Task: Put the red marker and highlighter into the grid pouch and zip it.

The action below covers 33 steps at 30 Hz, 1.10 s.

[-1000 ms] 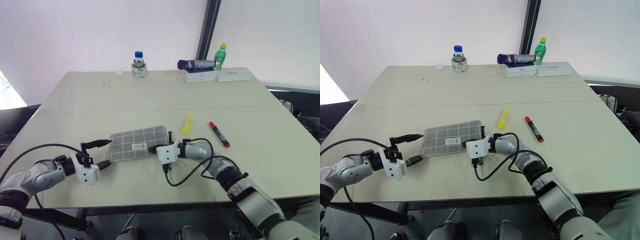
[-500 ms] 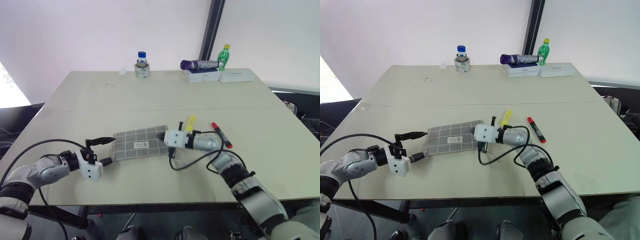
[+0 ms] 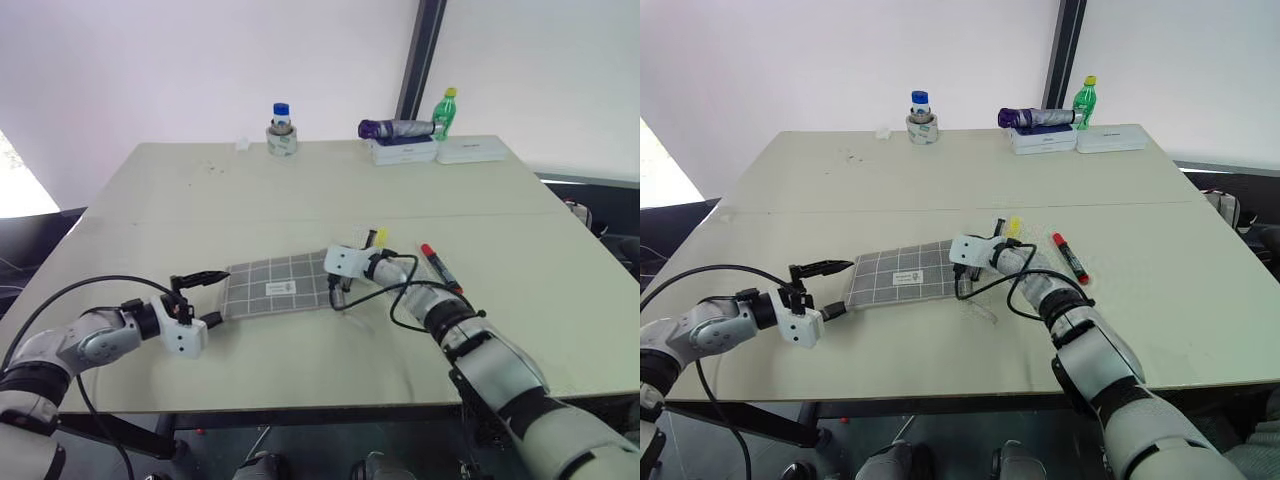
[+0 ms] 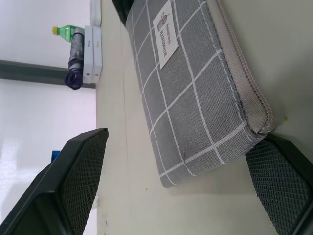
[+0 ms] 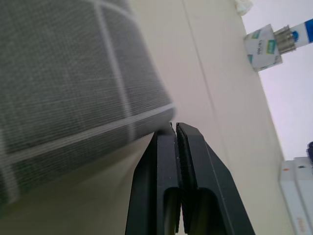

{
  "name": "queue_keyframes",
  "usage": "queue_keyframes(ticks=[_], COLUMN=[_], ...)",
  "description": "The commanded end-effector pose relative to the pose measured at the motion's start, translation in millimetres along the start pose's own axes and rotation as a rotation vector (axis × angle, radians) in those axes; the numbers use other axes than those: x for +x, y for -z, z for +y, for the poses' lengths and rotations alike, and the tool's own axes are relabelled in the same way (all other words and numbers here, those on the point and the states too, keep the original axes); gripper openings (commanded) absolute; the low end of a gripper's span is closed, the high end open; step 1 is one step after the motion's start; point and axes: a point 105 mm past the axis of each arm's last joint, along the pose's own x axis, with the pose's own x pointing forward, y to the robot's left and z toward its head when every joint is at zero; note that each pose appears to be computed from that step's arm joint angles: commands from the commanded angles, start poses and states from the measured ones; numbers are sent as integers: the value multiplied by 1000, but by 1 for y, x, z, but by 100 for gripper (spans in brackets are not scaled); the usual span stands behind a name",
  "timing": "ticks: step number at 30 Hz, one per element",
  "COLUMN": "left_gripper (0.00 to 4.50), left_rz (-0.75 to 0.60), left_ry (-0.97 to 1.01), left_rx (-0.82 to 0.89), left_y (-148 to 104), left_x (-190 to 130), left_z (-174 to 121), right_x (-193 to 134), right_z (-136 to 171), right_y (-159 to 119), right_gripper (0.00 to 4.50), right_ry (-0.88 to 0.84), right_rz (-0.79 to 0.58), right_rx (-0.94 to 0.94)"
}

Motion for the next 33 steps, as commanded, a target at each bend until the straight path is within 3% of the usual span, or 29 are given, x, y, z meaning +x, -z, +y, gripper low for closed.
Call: queue_keyframes(ticks=[1, 8, 14, 16, 23, 25, 29, 32, 33], left_gripper=[450, 450, 450, 366, 7, 2, 2, 0, 0], left_rz=[37, 28, 18, 16, -14, -34, 14, 49, 60], left_ry=[77, 67, 71, 70, 68, 53, -47, -143, -161], left_rx=[-23, -28, -53, -73, -72, -76, -175, -274, -288], left_y=[4, 1, 0, -1, -6, -11, -4, 0, 0], left_x=[-3, -3, -3, -2, -3, -5, -10, -14, -15], left_z=[-20, -19, -21, -21, -19, -17, -6, 5, 7], right_x=[3, 2, 1, 1, -7, -13, -35, -55, -64], right_z=[-3, 8, 4, 2, -11, -23, -48, -55, -53], right_y=[-13, -29, -29, -28, -24, -25, -24, -24, -24], right_gripper=[11, 11, 11, 0, 0, 0, 0, 77, 123], right_ry=[7, -38, -23, -19, 2, 20, 40, 5, -21], right_rz=[-58, -159, -162, -160, -178, -212, -306, -377, -394], right_rx=[-7, 20, 16, 18, 12, 40, 280, 439, 488])
